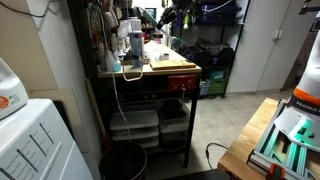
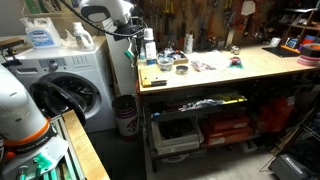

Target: Pick up the white and green brush from the table and hang it on the wall

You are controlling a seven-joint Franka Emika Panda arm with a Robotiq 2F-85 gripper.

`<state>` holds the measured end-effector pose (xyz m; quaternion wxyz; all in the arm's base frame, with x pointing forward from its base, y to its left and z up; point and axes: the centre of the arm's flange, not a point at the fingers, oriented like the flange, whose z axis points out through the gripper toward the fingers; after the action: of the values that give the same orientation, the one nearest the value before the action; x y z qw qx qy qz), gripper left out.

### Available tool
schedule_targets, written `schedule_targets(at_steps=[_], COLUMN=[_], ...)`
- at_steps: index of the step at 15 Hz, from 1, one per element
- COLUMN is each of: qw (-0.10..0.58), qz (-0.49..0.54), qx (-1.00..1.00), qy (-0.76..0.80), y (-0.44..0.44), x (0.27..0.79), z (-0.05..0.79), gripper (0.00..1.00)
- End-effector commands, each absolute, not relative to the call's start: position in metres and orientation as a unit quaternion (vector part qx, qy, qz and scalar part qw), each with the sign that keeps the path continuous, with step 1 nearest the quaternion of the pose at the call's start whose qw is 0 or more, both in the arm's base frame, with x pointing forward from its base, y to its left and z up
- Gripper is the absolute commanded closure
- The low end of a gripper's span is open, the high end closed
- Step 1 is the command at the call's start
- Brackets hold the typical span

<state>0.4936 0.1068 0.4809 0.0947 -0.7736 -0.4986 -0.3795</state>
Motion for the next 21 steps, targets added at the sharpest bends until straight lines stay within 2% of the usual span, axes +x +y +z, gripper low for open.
schedule_targets(at_steps=[1,10,21], qw=[0.116,0.163,0.184], qz=[-0.431,-0.542,-0.616], qx=[-0.745,-0.695,-0.662], qy=[-0.495,-0.445,-0.386], y=[0.111,0.108,0.103], x=[0.476,0.450,0.437], z=[0.508,0.539,0.539], gripper=[0.95,0.95,0.95])
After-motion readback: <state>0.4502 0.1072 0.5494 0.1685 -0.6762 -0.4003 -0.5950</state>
